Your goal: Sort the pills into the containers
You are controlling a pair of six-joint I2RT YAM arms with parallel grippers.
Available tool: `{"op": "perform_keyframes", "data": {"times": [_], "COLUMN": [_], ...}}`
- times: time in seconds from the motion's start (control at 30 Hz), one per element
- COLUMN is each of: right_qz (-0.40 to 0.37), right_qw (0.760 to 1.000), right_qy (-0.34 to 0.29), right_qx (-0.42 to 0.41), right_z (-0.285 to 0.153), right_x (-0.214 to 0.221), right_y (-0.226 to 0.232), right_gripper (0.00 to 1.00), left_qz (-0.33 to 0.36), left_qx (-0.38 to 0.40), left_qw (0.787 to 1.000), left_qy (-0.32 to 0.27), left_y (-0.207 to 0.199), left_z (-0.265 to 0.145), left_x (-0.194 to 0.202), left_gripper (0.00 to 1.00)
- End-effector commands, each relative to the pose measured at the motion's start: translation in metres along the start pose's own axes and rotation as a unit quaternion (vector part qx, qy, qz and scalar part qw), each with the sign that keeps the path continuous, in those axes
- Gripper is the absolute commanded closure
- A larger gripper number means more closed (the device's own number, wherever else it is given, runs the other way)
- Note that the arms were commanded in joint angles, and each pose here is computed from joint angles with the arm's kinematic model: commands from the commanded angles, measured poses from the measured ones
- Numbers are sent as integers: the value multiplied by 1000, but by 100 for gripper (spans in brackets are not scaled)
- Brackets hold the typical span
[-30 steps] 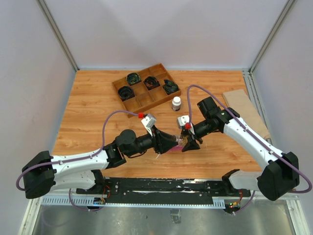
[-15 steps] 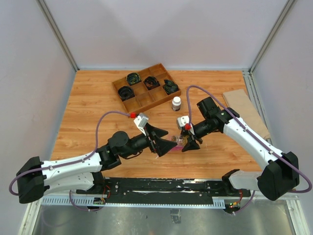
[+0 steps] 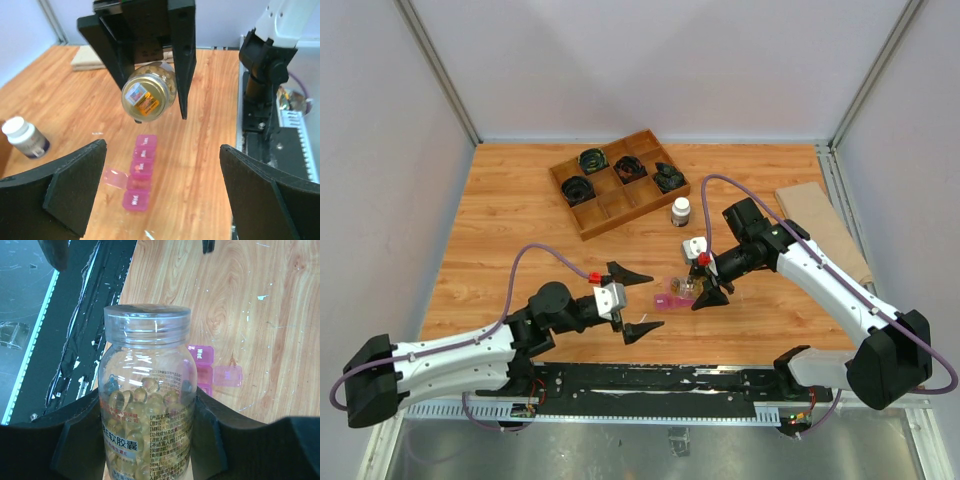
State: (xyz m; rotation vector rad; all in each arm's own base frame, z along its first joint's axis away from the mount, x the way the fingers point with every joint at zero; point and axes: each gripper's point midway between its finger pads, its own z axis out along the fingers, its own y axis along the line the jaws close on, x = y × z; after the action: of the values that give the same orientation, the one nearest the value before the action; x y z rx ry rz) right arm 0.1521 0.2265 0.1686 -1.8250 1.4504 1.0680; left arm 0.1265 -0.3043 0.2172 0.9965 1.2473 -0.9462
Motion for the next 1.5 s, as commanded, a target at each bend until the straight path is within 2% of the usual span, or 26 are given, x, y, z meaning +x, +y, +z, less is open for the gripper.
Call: {"op": "perform_keyframes", "data": {"times": [0.0, 0.13, 0.33, 0.5, 0.63, 0.83, 0.93, 1.07, 1.2, 1.37, 1.47], "right_qz": [-11, -12, -13, -14, -13, -13, -12, -13, -13, -11, -11], "right_qw": [1000, 1000, 1000, 1000, 1000, 1000, 1000, 1000, 1000, 1000, 1000], "right_qy": [-13, -13, -13, -12, -12, -12, -12, -12, -12, -12, -12], "right_qx": [-2, -3, -3, -3, -3, -4, -4, -4, -4, -5, -6], "right_z": [-3, -3, -3, -3, -3, -3, -3, -3, -3, -3, -2], "right_x": [-9, -9, -9, -9, -9, -8, -8, -8, -9, -8, -8], "right_y": [-1, 0, 0, 0, 0, 0, 0, 0, 0, 0, 0], "right_gripper": [99, 100, 99, 99, 99, 99, 99, 99, 99, 99, 99], "left_qz": [138, 148, 147, 147, 144, 135, 129, 116, 73, -43, -132], "left_qx": [36, 50, 60, 61, 56, 54, 59, 65, 67, 47, 24], "left_qw": [989, 987, 987, 987, 988, 989, 990, 991, 995, 997, 990], "left_qy": [-50, -28, 8, 0, -1, -3, -6, -13, -20, -39, -41], "left_y": [5, 12, 16, 16, 18, 18, 15, 11, 6, 3, 3], "left_z": [20, 40, 56, 58, 60, 60, 60, 59, 58, 52, 53], "left_x": [-31, -26, -13, -17, -18, -20, -21, -22, -24, -31, -31], "left_gripper": [1, 1, 13, 18, 30, 38, 47, 66, 77, 80, 95]}}
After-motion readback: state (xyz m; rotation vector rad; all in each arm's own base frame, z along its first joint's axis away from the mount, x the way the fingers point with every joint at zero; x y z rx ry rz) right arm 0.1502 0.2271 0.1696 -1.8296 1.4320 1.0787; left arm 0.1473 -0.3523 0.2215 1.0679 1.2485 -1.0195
